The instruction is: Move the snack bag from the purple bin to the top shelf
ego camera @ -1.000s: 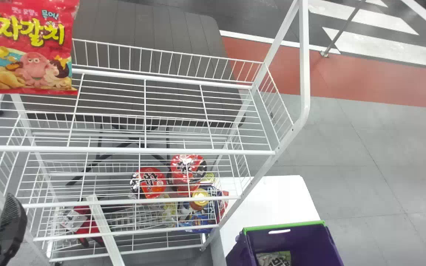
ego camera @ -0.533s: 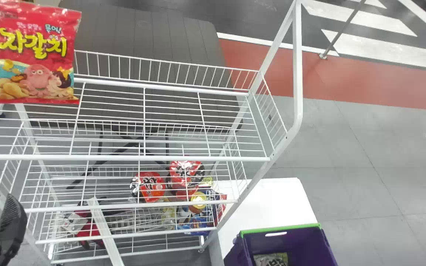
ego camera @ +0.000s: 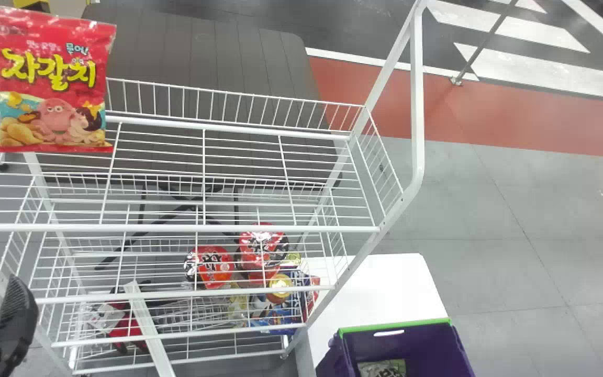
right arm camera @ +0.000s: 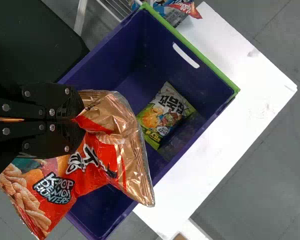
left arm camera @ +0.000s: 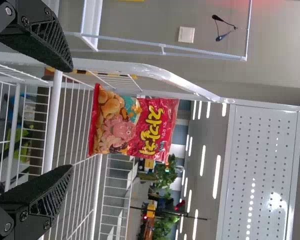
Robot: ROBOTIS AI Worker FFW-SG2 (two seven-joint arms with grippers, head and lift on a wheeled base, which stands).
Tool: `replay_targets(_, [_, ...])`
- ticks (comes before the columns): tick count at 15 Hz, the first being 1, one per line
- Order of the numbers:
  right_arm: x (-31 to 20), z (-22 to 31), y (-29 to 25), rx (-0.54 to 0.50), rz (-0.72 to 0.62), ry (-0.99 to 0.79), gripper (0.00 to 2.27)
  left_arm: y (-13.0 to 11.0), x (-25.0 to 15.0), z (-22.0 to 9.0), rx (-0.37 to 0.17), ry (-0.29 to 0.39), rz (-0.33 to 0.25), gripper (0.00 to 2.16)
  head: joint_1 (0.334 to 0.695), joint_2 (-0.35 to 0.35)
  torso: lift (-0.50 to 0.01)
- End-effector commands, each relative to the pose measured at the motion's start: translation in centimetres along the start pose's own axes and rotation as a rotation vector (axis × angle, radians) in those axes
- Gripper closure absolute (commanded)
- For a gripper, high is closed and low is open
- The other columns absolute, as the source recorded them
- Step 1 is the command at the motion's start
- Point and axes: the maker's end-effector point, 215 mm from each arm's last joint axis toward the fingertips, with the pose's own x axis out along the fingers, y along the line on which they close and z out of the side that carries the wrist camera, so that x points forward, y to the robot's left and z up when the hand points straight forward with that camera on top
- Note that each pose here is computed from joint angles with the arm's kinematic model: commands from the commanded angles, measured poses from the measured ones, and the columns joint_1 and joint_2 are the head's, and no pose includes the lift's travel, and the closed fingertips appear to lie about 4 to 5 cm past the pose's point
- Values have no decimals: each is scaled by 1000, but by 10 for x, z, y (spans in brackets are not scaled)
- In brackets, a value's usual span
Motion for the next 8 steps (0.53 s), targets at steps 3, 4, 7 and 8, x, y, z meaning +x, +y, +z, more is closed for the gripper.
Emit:
replay_targets(3, [-21, 12, 70, -44, 194, -94, 2253, -5, 0, 1, 0, -1, -6, 140, 695, -350, -1])
replay_targets(4, [-33, 14, 99, -82, 250, -139, 2253, -8, 0, 1, -2, -2, -11, 140, 695, -350, -1])
replay_targets(7, [-78, 9, 205, -259, 406, -260, 2253, -15, -1, -1, -8, 1, -19, 140, 695, -350, -1])
replay_targets(8, [-90, -4, 243, -303, 485, -273, 2253, -15, -2, -2, -9, 4, -18, 140, 695, -350, -1])
